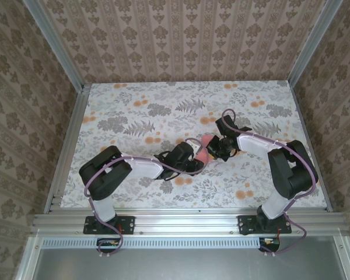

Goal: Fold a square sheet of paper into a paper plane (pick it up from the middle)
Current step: Fourth fold the wing at the center of the table.

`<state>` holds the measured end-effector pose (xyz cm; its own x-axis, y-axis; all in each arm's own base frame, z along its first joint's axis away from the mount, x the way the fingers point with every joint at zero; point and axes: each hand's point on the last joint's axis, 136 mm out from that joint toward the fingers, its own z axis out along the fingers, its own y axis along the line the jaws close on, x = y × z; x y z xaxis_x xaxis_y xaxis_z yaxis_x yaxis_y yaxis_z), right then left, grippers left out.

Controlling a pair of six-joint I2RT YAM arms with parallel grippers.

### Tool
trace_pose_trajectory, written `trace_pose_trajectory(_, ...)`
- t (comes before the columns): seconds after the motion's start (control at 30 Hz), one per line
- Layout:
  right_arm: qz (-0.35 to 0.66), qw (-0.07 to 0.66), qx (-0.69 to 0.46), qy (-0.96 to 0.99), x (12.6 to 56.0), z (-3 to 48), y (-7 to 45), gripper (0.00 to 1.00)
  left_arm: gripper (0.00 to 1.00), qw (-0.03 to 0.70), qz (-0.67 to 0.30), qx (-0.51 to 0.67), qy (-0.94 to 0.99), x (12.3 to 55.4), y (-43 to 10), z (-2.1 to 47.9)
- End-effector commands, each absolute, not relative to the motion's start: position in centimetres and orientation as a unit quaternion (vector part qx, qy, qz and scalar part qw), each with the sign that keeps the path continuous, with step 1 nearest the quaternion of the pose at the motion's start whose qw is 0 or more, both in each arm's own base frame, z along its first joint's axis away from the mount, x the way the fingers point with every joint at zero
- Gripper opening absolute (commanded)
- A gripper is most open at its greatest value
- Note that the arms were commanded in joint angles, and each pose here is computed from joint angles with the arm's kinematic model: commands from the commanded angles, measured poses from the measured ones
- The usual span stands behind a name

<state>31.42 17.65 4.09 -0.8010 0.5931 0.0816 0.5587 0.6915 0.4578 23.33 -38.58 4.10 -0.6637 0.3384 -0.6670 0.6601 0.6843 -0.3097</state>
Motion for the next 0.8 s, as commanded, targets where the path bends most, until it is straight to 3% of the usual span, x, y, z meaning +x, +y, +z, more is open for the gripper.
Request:
trace_pose_trajectory(0.0, 0.237, 0.022, 0.337, 0.911, 31.4, 4.1, 17.7, 0.00, 0.42, 0.313, -0.243, 0.307, 0.865, 24.0, -39.1, 4.4)
trace_pose_trajectory(0.33, 0.251, 0.012, 0.354, 0.901, 31.5, 4.0, 17.7, 0.00, 0.41, 0.310, -0.229, 0.324, 0.864, 23.7, -39.7, 3.6)
trace_pose_trajectory(0.63, 0.273, 0.002, 0.360, 0.892, 31.5, 4.2, 18.2, 0.02, 0.31, 0.305, -0.218, 0.322, 0.869, 23.9, -39.6, 3.1)
trace_pose_trajectory(0.77, 0.276, 0.004, 0.354, 0.893, 31.6, 4.4, 18.1, 0.15, 0.23, 0.303, -0.218, 0.319, 0.871, 24.0, -39.6, 3.0)
